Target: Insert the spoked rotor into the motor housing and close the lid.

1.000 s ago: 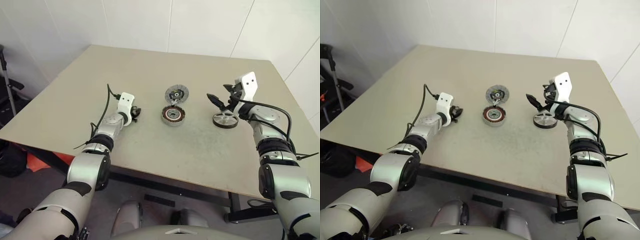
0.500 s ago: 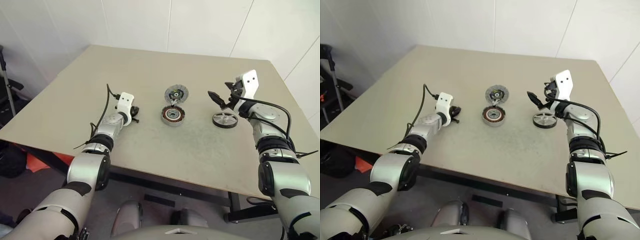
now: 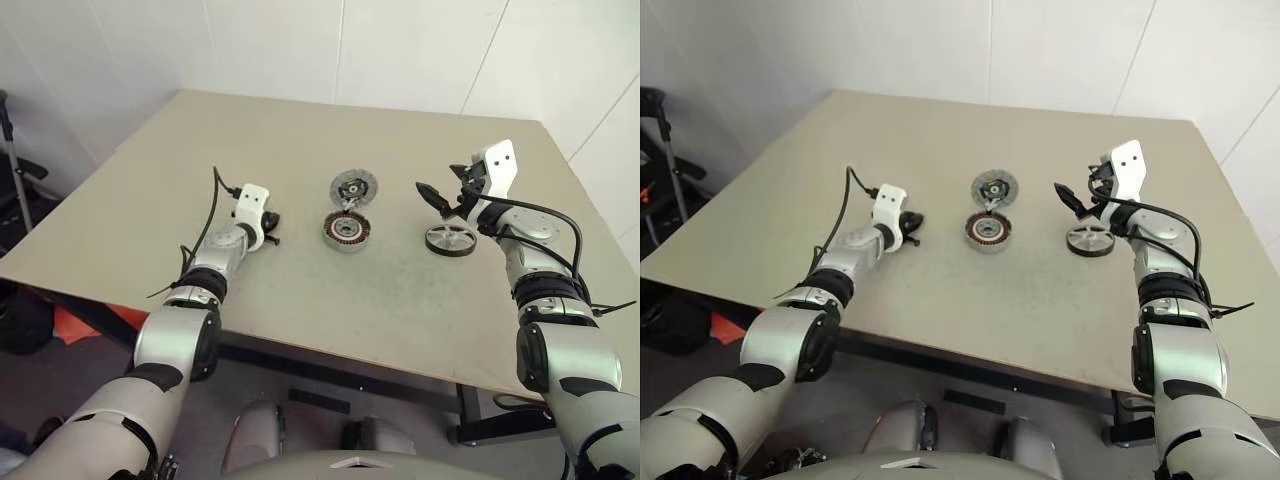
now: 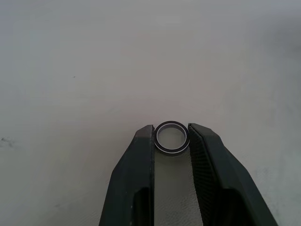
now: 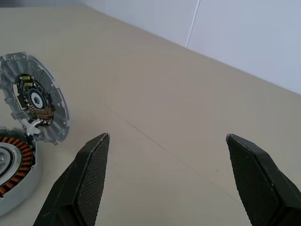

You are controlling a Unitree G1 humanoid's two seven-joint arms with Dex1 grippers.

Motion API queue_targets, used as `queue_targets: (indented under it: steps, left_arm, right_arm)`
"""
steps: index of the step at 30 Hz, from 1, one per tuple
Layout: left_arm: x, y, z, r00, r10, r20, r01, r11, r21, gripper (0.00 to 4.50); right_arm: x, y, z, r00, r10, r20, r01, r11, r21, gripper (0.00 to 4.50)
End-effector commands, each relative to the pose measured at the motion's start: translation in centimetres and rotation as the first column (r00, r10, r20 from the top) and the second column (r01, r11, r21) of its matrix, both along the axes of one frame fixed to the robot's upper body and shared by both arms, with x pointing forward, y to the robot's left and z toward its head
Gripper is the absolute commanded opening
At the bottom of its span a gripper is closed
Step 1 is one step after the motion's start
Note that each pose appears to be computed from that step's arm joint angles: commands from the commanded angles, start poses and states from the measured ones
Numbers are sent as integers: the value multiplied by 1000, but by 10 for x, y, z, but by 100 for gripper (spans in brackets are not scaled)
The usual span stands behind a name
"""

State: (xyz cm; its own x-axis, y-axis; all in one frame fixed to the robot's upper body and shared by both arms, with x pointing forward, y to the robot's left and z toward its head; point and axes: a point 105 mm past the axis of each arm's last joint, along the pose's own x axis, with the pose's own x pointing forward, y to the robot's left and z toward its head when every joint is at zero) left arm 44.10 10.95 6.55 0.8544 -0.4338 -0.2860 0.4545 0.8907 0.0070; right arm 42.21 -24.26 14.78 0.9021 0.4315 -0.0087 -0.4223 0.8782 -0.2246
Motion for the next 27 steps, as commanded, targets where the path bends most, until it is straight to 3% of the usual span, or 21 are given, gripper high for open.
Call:
queue_targets:
  steps: [1, 10, 27]
  left_arm:
    - [4, -15, 30, 994, -79, 79, 84, 995, -57, 83]
    - [-21, -93, 53, 916, -389, 95, 398, 912, -99, 83]
    - [-16, -119, 44, 909, -413, 50, 411, 910, 50, 83]
  right_arm:
    - [2, 1, 17, 998, 3, 59, -3, 1000, 3, 450]
    - [2, 6, 15, 998, 15, 58, -16, 1000, 5, 450]
    - [-1, 6, 17, 997, 13, 79, -14, 1000, 11, 450]
